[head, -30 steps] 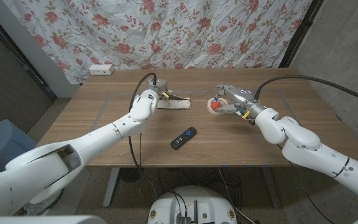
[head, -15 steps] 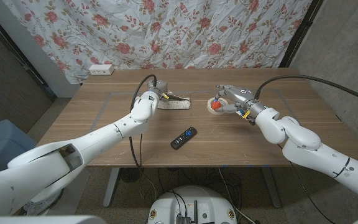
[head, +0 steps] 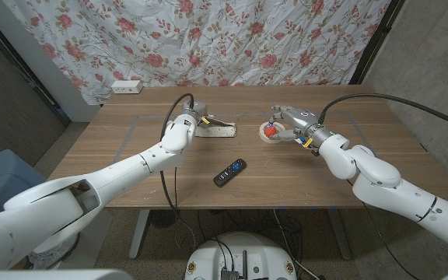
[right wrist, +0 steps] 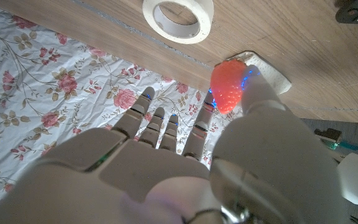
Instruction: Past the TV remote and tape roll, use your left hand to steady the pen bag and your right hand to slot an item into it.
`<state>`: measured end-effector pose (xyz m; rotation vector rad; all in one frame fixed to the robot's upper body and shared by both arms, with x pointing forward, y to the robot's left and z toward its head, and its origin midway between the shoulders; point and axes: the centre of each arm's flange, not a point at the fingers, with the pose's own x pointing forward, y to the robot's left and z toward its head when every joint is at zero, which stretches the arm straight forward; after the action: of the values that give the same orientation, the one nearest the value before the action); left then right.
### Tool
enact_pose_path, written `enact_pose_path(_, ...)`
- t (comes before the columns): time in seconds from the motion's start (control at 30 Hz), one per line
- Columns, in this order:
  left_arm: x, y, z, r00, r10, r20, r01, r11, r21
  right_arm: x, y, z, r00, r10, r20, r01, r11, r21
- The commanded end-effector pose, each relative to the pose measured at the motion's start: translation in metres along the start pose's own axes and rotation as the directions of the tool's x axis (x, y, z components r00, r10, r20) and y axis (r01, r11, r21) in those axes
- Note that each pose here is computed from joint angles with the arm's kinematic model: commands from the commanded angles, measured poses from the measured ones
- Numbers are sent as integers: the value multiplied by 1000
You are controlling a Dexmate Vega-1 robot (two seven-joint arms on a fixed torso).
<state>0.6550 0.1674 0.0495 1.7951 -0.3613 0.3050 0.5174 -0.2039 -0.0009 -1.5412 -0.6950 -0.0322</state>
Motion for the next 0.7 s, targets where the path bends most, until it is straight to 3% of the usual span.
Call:
enact_pose_path(0.03, -4, -1, -3, 1000, -18, -5, 18, 1000, 3, -1, 0, 2, 1000, -1, -8, 1, 1000, 1)
enact_pose_path(0.7, 1, 1, 1, 999, -47, 22, 47, 999, 26, 6, -2, 5, 1000, -26, 11, 26, 1000, 3)
